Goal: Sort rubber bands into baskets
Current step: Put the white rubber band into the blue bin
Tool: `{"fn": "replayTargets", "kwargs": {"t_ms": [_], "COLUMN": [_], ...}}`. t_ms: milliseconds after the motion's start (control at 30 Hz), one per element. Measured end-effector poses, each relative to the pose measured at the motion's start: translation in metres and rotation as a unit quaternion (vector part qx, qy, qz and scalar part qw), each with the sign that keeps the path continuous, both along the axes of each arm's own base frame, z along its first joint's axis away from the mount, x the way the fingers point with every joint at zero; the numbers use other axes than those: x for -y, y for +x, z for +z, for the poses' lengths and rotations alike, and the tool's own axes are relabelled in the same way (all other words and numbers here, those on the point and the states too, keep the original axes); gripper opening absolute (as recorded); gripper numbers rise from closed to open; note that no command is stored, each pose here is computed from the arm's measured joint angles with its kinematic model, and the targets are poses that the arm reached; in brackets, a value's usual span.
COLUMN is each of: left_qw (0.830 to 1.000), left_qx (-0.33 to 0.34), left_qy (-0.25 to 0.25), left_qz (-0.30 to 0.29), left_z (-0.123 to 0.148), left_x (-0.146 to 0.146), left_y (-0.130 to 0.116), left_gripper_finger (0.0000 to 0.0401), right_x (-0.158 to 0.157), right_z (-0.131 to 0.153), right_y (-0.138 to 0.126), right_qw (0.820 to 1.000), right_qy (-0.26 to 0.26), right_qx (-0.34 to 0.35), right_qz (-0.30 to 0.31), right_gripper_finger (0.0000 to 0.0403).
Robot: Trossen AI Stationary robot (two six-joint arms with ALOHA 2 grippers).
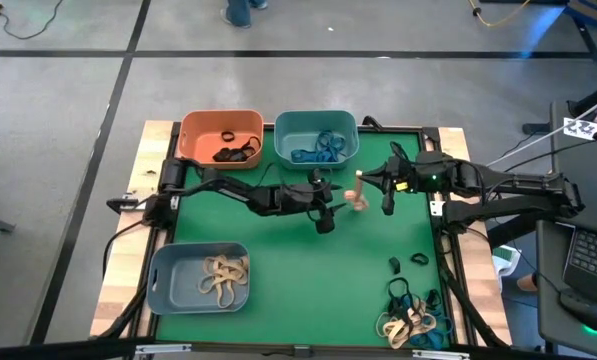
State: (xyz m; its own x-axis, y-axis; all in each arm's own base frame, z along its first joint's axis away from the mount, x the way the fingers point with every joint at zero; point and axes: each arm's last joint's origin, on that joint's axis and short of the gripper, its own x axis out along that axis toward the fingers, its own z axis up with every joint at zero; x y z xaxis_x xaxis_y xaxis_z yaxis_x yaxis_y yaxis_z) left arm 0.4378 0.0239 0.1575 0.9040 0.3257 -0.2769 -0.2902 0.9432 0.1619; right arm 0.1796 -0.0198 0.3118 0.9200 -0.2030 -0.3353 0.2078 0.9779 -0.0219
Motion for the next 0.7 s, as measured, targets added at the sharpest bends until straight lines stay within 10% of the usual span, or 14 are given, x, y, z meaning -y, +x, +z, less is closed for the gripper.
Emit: {"fn": "replayTargets", "kwargs": {"t_ms": [700], "left_qw": [0.998], "left_qx": [0.023], "left_qy": [-0.033], "left_qz": [-0.048], "left_z": [-0.001], "left_x": [-0.011], "left_y": [0.003], "left_gripper_finger": [0.0239], "right_x": [-0.002], "right_z": [0.0], "right_y": [0.0], "right_qw": [1.0], "right_qy": [0.01], "right_qx": [0.002], "right_qz": [0.028], "right_gripper_finger": [0.0017]}}
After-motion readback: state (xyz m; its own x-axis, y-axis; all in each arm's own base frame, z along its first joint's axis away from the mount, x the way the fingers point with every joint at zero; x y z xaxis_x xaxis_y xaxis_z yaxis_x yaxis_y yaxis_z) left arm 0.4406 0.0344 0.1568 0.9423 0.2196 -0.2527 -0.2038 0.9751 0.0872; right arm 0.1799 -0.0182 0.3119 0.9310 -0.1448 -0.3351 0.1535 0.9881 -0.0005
